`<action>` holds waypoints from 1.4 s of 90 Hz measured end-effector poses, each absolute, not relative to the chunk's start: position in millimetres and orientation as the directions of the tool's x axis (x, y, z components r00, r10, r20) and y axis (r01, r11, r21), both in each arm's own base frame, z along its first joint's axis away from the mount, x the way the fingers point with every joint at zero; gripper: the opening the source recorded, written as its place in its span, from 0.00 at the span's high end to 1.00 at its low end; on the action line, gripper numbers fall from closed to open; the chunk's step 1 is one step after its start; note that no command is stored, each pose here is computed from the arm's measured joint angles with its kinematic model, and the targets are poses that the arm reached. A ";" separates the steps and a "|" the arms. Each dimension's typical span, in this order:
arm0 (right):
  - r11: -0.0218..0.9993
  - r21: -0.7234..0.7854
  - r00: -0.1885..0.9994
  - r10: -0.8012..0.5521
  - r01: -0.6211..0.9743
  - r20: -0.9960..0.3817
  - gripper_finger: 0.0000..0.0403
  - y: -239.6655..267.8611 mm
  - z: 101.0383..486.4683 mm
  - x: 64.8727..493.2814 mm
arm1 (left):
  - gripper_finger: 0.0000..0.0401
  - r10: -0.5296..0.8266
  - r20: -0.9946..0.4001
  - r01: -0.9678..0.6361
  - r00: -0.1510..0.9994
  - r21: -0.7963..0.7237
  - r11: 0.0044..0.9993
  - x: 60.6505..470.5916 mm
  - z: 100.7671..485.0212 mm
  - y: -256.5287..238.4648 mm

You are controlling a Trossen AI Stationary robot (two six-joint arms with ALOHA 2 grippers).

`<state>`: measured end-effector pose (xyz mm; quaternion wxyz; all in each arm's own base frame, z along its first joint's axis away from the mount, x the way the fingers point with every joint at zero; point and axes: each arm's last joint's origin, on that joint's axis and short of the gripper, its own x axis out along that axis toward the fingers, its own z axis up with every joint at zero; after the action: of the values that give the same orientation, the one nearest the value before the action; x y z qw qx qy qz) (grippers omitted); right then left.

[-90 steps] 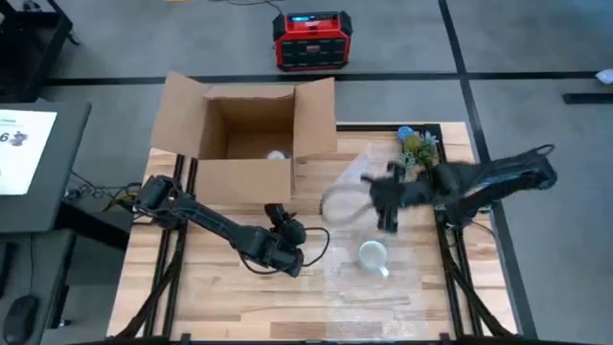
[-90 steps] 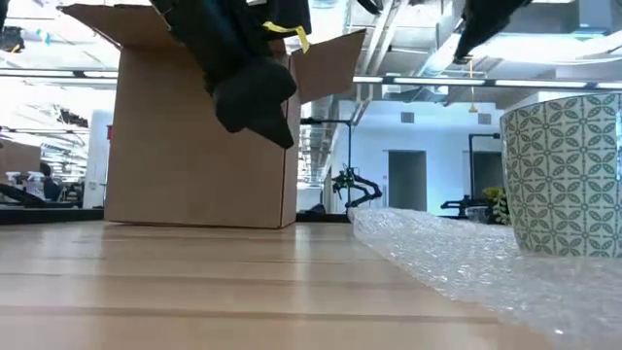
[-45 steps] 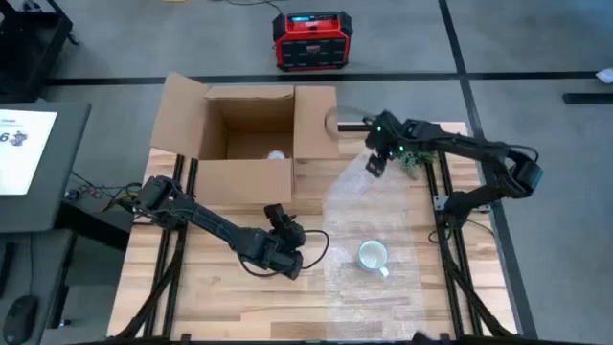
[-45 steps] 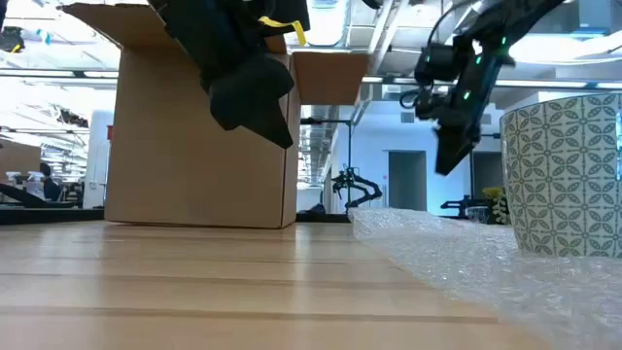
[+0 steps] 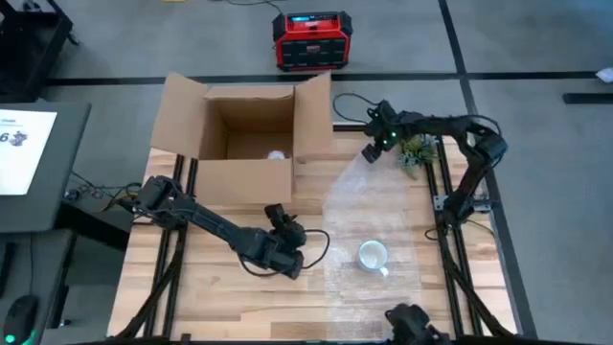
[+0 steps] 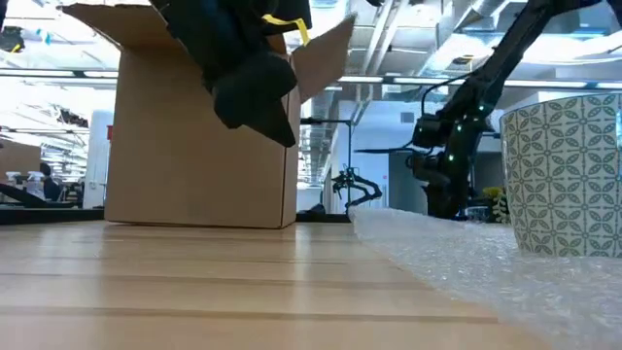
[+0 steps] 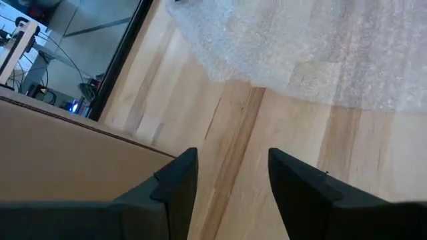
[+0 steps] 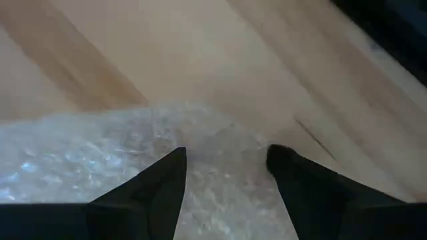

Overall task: Wrap mug
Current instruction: Wrap the green mug with bubble wrap

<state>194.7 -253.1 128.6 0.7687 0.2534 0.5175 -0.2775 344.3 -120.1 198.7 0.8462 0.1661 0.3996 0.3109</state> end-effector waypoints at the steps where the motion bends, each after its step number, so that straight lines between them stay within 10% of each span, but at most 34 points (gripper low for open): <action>1: 0.718 0.103 0.310 -0.163 0.688 -0.937 0.48 -253.1 128.1 194.7 | 0.60 0.659 -0.573 -0.394 0.487 0.530 0.751 344.3 198.7 -120.1; 32: 0.761 0.100 0.364 -0.187 0.642 -0.913 0.97 -233.0 160.5 200.9 | 0.60 0.659 -0.571 -0.399 0.489 0.525 0.752 344.4 196.5 -119.3; 74: 0.853 -0.004 0.567 -0.350 0.521 -0.746 1.00 -92.6 287.7 201.2 | 0.60 0.661 -0.570 -0.397 0.488 0.529 0.750 344.3 196.5 -119.3; 126: 0.969 -0.056 0.845 -0.239 0.242 -0.479 1.00 89.3 318.1 172.2 | 0.60 0.736 -0.358 -0.395 0.575 0.666 0.633 343.4 223.6 -151.4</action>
<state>172.2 89.3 318.1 0.9604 0.0032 0.2487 -0.1254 343.4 -151.4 223.6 0.8458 0.2683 0.3177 0.3343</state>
